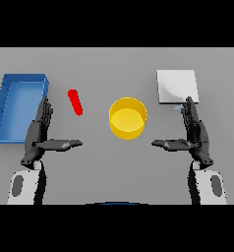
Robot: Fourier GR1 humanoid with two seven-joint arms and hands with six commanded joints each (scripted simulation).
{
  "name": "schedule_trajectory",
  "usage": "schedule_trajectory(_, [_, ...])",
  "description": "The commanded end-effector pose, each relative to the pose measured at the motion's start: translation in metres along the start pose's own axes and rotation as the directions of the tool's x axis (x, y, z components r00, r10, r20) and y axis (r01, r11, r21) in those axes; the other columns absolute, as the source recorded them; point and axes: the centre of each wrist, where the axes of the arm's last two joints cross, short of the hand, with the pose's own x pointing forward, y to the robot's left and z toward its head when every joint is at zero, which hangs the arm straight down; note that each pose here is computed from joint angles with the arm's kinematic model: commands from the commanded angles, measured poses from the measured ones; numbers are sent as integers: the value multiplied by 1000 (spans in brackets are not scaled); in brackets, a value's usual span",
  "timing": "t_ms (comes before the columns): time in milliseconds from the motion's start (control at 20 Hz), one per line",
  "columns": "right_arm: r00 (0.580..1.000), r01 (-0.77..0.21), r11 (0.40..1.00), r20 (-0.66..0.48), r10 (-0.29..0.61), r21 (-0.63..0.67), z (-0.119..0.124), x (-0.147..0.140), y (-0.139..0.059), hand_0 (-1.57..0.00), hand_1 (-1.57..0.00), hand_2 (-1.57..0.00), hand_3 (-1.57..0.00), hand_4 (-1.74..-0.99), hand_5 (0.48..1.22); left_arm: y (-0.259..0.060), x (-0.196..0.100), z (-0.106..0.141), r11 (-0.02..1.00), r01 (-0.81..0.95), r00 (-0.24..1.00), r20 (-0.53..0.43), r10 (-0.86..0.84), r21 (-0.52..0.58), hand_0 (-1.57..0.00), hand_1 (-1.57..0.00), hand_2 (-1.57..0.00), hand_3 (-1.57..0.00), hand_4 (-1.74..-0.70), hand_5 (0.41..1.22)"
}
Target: Pick up the red beaker and tilt it to pour out 1 green nut into yellow bowl. Pick up the yellow bowl and place it on the metallic measuring scale.
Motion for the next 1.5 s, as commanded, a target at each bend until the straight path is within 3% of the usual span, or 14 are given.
schedule_trajectory(0, [1000,0,1000,1,0,-1,1,0,0,1,1,1,1,-1167,599,0,0,0,1000,0,1000,0,0,1,1,1,1,1,-1151,599])
schedule_trajectory(250, [1000,0,1000,10,0,-3,9,-3,-3,1,1,1,1,-1167,599,3,0,1,1000,6,1000,-3,-6,1,1,1,1,1,-1151,599])
schedule_trajectory(300, [984,-156,988,82,156,-13,17,1,-7,1,1,1,1,-1167,599,6,5,8,997,70,997,18,-70,-24,1,1,1,1,-1151,599])
schedule_trajectory(350, [962,-243,970,124,243,-12,26,-1,-4,1,1,1,1,-1163,595,5,6,15,994,103,994,35,-101,-39,1,1,1,1,-1156,599])
schedule_trajectory(500, [933,-337,941,124,337,-18,33,4,1,1,1,1,1,-1159,590,4,13,22,987,148,989,24,-147,-62,1,1,1,1,-1163,599])
schedule_trajectory(800, [951,-288,958,119,286,1,37,8,4,1,1,1,1,-1212,607,0,11,18,975,203,979,-2,-204,-88,1,1,1,1,-1163,604])
schedule_trajectory(1250, [951,-279,960,141,274,13,39,9,-3,1,1,1,1,-1280,634,-17,-13,-40,962,247,968,-21,-251,-114,1,1,1,1,-1248,650])
schedule_trajectory(1450, [950,-286,958,136,283,6,36,9,-3,1,1,1,1,-1268,635,-17,-12,-61,959,257,966,1,-259,-118,1,1,1,1,-1271,677])
